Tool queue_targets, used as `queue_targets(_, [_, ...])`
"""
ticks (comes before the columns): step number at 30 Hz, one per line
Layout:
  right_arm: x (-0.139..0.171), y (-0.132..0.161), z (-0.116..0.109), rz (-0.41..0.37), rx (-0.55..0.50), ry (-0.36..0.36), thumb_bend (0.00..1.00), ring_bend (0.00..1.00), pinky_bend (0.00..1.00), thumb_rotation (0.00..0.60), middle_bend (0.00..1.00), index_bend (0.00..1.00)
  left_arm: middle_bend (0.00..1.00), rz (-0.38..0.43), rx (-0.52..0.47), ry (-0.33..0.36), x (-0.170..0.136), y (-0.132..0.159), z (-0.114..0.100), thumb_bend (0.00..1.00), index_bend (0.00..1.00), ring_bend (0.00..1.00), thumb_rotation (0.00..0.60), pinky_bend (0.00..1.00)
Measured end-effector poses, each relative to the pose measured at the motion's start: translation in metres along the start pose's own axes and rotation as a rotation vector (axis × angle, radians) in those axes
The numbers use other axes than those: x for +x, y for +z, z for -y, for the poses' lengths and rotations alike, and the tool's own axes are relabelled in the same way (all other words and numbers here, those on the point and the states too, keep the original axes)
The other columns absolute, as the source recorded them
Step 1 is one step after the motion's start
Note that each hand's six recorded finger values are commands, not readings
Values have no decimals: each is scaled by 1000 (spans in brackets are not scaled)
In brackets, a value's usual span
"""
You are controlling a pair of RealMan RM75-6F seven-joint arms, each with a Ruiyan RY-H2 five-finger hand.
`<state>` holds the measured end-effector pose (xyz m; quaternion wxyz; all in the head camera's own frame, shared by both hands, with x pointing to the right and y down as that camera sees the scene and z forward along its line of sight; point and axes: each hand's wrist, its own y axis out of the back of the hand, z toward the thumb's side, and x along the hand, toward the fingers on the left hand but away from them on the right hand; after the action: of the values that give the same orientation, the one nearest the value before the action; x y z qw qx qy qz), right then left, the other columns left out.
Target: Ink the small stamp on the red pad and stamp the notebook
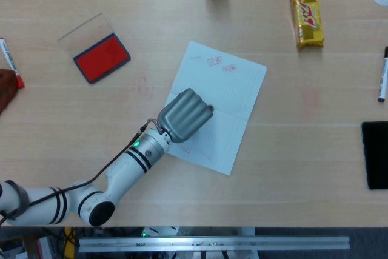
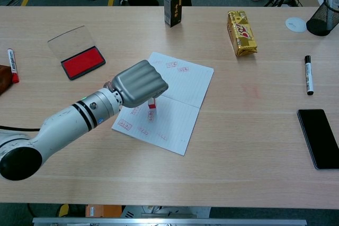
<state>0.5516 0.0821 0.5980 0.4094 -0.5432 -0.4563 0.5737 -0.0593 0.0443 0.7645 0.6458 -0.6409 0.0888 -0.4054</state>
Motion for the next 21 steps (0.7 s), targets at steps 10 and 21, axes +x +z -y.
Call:
queue_targets(10, [-1,0,0,1,3,3,311,230,265,600,328,227,1000,-5,13,-38,7,3,17,338,617,1000,600,1000])
queue_targets(21, [0,-1,0,8,6,2,311,230,264,600,328,227,1000,-8,20,-65,10,6,28,339,617,1000,600,1000])
